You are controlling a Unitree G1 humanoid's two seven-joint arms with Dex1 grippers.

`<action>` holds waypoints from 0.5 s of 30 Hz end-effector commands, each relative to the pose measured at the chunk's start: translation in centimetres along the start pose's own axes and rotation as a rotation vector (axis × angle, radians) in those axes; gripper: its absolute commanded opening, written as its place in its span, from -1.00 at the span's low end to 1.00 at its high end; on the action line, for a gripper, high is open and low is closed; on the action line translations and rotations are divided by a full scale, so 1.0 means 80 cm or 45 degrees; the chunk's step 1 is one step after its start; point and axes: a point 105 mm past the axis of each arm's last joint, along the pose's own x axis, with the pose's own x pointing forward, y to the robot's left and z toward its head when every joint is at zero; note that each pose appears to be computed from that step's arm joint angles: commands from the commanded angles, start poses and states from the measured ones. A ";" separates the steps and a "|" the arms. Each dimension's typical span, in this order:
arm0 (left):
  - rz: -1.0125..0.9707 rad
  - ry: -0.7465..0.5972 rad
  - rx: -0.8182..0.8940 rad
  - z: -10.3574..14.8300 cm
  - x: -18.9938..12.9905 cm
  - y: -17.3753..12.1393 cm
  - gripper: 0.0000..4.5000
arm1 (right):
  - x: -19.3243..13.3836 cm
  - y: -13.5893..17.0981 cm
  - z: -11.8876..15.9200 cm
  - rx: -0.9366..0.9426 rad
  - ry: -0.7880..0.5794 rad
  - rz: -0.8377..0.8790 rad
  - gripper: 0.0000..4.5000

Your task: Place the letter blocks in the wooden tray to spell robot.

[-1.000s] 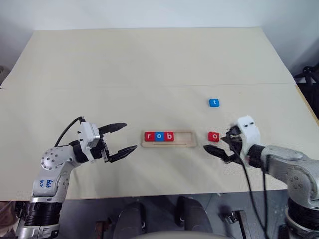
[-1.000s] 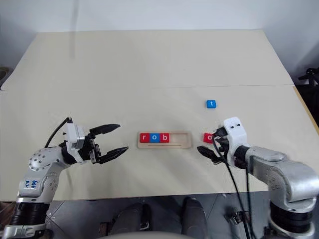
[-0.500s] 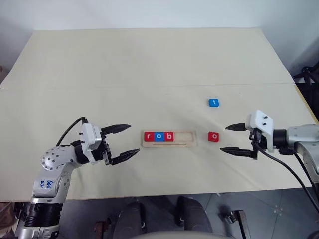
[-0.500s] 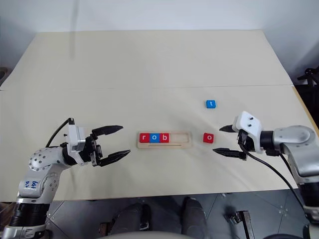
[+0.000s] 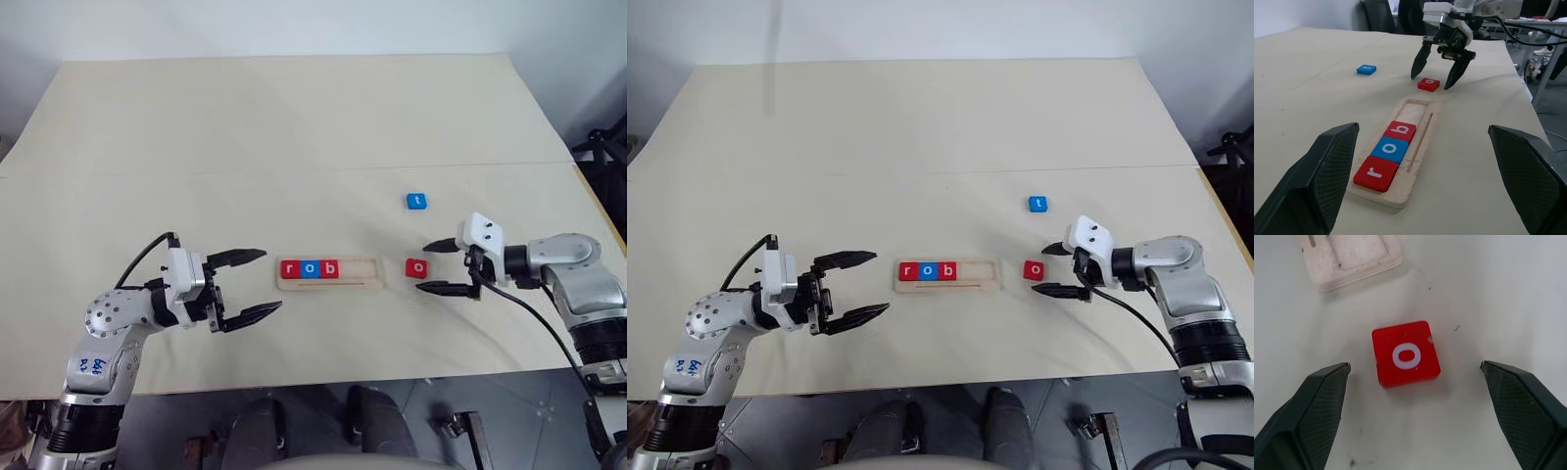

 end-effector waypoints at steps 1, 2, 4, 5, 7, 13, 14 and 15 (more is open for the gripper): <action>-0.002 -0.018 0.042 0.012 -0.001 -0.002 1.00 | 0.006 0.004 0.001 0.001 -0.008 0.029 0.57; 0.000 -0.018 0.041 0.012 -0.001 -0.002 1.00 | 0.006 0.004 0.000 0.002 -0.007 0.031 0.44; 0.002 -0.016 0.042 0.012 -0.002 -0.002 1.00 | 0.006 0.004 -0.001 -0.002 -0.002 0.027 0.09; 0.003 -0.016 0.042 0.012 -0.002 -0.001 1.00 | 0.006 0.003 -0.001 -0.002 -0.002 0.026 -0.06; 0.002 -0.016 0.045 0.013 -0.003 0.000 1.00 | 0.007 0.002 -0.001 -0.004 -0.007 0.023 -0.33; -0.004 -0.012 0.053 0.015 -0.005 0.000 1.00 | 0.003 0.004 0.027 -0.133 -0.070 0.077 -0.33; -0.002 -0.012 0.053 0.015 -0.006 0.000 1.00 | 0.003 0.004 0.036 -0.162 -0.080 0.089 -0.33; 0.004 -0.010 0.054 0.015 -0.007 0.000 1.00 | 0.006 0.006 0.049 -0.212 -0.096 0.107 -0.33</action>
